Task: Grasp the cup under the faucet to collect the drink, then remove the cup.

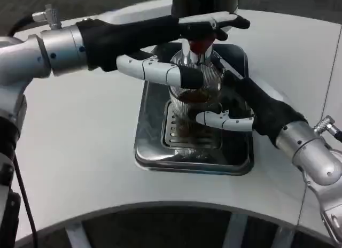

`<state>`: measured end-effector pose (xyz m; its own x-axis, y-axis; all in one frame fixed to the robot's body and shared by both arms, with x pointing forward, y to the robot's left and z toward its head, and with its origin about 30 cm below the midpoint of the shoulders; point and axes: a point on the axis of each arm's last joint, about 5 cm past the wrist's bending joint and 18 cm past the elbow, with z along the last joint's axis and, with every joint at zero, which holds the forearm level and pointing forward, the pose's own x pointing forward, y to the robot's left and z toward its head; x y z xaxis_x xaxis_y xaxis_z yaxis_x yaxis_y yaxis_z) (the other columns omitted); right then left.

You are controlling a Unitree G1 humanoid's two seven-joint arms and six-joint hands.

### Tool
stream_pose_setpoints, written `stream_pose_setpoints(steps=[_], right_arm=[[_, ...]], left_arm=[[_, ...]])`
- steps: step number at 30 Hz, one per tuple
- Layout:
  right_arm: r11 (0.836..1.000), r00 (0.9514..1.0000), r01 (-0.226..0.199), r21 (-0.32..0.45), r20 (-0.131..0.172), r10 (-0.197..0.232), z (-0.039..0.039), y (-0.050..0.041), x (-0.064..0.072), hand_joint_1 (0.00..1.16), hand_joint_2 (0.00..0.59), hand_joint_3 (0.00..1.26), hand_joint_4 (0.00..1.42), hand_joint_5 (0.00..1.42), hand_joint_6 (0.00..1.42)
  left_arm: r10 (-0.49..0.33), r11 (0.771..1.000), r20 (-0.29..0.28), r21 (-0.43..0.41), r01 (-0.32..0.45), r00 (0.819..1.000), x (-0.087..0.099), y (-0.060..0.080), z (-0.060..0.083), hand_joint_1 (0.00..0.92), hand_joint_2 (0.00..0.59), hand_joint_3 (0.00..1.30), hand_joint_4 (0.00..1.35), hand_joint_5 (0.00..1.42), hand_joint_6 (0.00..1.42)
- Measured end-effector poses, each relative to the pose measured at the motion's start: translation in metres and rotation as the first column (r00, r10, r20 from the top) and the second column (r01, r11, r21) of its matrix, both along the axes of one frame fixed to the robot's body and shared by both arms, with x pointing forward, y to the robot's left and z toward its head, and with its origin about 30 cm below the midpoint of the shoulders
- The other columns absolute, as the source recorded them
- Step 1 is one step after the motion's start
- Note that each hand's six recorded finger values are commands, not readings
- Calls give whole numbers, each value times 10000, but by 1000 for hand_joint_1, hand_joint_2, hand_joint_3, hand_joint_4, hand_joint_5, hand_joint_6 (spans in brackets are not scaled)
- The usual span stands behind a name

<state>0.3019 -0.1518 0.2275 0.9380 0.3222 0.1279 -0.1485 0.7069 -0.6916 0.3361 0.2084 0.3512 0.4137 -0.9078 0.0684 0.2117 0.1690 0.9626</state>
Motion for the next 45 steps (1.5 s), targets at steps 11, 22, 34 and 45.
stream_pose_setpoints(steps=[11,22,34,45], right_arm=[[10000,9999,31,-29,-162,-32,-24,6,32,610,206,0,0,0,47],[10000,10000,-20,-29,-77,20,12,27,52,611,206,0,0,0,47],[10000,10000,-2,56,5,2,29,38,60,620,203,1,0,0,47],[9993,9999,-63,381,129,58,41,49,49,694,198,140,115,68,65]], left_arm=[[127,9992,-437,-378,-144,9990,15,33,-13,0,107,57,0,124,92],[19,9866,-1801,-1603,-312,9836,60,122,-28,0,107,66,5,140,123],[-66,9797,-2169,-1972,-371,9762,71,147,-31,0,108,66,5,153,130],[56,9781,-2373,-2007,-546,9714,74,174,-74,0,108,66,15,165,134]])
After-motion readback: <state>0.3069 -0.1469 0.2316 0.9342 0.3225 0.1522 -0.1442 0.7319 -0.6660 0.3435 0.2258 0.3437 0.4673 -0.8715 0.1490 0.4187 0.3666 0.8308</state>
